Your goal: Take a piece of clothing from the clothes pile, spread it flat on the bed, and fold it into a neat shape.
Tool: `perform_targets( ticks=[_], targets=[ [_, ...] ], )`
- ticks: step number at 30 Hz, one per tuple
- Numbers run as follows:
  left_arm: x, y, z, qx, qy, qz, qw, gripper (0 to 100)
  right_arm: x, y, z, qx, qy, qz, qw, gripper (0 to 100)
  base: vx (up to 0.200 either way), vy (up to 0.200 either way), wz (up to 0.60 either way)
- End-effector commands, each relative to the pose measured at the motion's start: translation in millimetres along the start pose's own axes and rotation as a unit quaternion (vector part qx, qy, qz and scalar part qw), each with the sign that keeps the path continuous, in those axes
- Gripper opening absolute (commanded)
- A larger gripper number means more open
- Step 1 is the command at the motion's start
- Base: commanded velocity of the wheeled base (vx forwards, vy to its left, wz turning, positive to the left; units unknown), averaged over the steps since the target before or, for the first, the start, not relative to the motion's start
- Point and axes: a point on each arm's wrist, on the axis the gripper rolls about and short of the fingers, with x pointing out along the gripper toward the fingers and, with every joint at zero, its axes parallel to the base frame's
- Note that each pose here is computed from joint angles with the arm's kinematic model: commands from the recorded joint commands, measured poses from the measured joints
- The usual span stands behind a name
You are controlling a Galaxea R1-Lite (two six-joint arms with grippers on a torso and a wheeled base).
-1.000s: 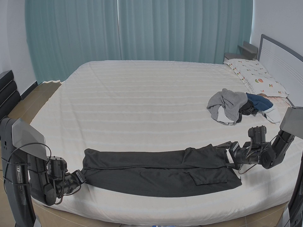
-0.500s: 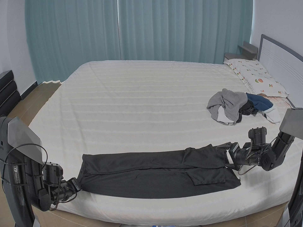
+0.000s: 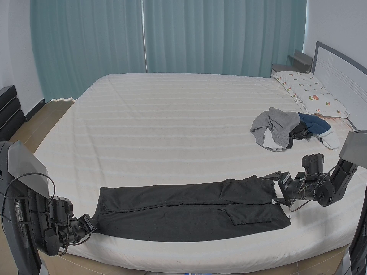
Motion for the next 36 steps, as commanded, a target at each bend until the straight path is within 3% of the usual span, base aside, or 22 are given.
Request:
perform_targets(
  ticks=[1, 8, 12, 20, 24, 36],
  targets=[
    [-2.5, 1.4, -2.0, -0.002, 0.005, 0.003, 1.0000, 100, -0.4, -0.6, 1.8, 0.001, -0.002, 0.000, 1.0000, 100, 0.000, 0.000, 0.00],
    [-7.2, -6.0, 8.2, 0.001, -0.023, -0.020, 0.9995, 100, 1.0, -1.8, 1.6, 0.002, -0.001, -0.002, 1.0000, 100, 0.000, 0.000, 0.00],
    [0.6, -17.5, 20.2, 0.008, -0.048, -0.054, 0.9973, 100, 1.0, -2.8, 1.0, 0.003, 0.001, -0.003, 1.0000, 100, 0.000, 0.000, 0.00],
    [37.1, -30.7, 36.0, 0.087, -0.075, -0.083, 0.9899, 100, 1.6, -3.3, -2.2, 0.000, 0.006, -0.005, 1.0000, 100, 0.000, 0.000, 0.00],
    [49.0, -34.1, 38.1, 0.126, -0.063, -0.075, 0.9872, 100, 1.8, -3.0, -2.6, -0.002, 0.006, -0.005, 1.0000, 100, 0.000, 0.000, 0.00],
    [50.4, -42.9, 32.1, 0.174, -0.035, -0.083, 0.9807, 100, 2.1, -2.5, -3.4, -0.004, 0.007, -0.005, 1.0000, 100, 0.000, 0.000, 0.00]
  ],
)
